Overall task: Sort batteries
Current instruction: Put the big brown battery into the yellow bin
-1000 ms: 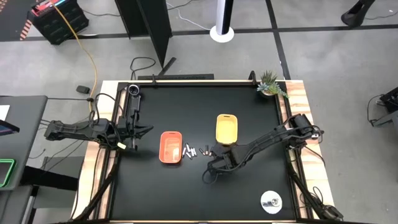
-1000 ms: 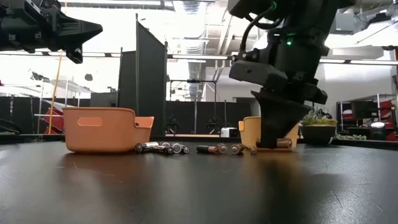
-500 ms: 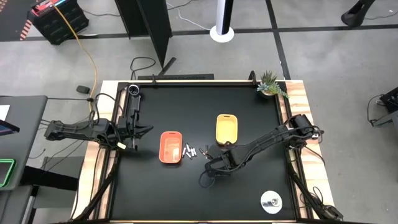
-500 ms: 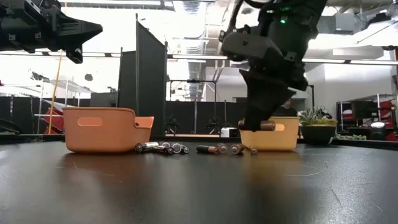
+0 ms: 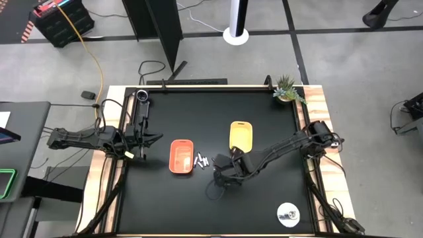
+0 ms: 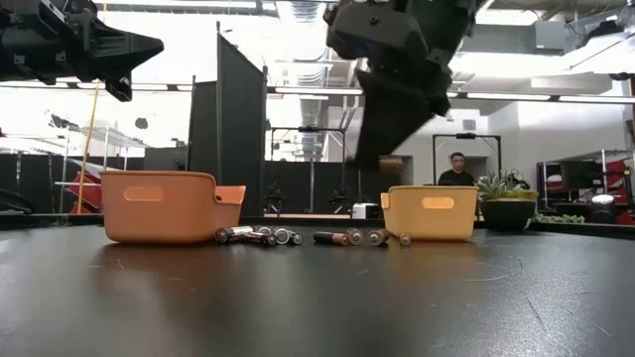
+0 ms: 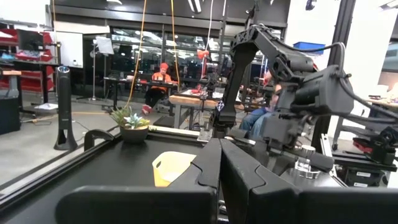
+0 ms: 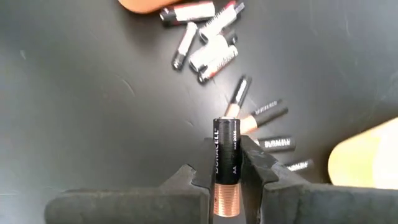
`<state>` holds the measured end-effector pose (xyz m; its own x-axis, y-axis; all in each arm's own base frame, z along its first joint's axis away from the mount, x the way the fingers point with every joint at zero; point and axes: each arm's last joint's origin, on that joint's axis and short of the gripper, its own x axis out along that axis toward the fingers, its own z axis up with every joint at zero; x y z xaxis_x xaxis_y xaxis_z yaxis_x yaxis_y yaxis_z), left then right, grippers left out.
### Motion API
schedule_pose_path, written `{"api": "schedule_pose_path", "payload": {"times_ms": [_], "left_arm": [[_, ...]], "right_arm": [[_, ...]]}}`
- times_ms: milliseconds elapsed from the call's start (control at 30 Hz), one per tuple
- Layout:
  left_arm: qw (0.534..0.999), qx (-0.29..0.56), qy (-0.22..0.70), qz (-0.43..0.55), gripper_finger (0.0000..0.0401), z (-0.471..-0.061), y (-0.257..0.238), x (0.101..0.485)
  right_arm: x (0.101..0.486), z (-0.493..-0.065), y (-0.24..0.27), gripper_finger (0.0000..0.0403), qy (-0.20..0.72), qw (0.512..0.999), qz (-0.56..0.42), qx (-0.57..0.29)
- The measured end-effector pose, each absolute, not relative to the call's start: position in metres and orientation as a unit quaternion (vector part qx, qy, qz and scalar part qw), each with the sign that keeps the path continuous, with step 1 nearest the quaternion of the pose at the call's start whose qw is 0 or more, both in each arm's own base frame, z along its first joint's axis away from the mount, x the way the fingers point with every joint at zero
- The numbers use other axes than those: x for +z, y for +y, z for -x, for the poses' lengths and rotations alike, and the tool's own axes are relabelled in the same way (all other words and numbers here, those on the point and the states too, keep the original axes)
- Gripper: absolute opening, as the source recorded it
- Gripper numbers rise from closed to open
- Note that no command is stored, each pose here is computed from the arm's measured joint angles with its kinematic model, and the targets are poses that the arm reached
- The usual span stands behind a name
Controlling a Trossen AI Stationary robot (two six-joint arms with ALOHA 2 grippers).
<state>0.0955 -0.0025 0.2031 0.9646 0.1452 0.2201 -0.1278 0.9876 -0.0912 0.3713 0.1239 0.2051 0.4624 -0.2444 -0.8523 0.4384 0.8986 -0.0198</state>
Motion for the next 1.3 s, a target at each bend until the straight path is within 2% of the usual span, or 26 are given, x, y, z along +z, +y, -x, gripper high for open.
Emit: {"api": "schedule_pose_path", "payload": {"times_ms": [300, 533, 700, 867, 1067, 1300], "left_arm": [[0.991, 0.069, -0.11, 0.037, 0.0, -0.096, -0.002, 0.202], [0.991, 0.069, -0.107, 0.037, 0.0, -0.096, -0.003, 0.202], [0.993, 0.069, -0.093, 0.038, 0.0, -0.096, -0.003, 0.199], [0.993, 0.069, -0.082, 0.038, 0.0, -0.097, -0.003, 0.197], [0.994, 0.069, -0.066, 0.048, 0.0, -0.097, -0.003, 0.194], [0.996, 0.071, -0.036, 0.051, 0.0, -0.102, -0.003, 0.189]], "right_arm": [[0.24, -0.363, 0.112, 0.0056, 0.431, 0.867, -0.067, -0.242], [0.262, -0.333, 0.083, 0.0056, 0.471, 0.822, -0.049, -0.316], [0.252, -0.323, 0.055, 0.0056, 0.515, 0.782, -0.034, -0.348], [0.225, -0.32, 0.029, 0.0056, 0.557, 0.759, -0.033, -0.334], [0.204, -0.312, -0.003, 0.0056, 0.564, 0.766, -0.067, -0.302], [0.211, -0.296, -0.029, 0.0059, 0.559, 0.78, -0.093, -0.267]]}}
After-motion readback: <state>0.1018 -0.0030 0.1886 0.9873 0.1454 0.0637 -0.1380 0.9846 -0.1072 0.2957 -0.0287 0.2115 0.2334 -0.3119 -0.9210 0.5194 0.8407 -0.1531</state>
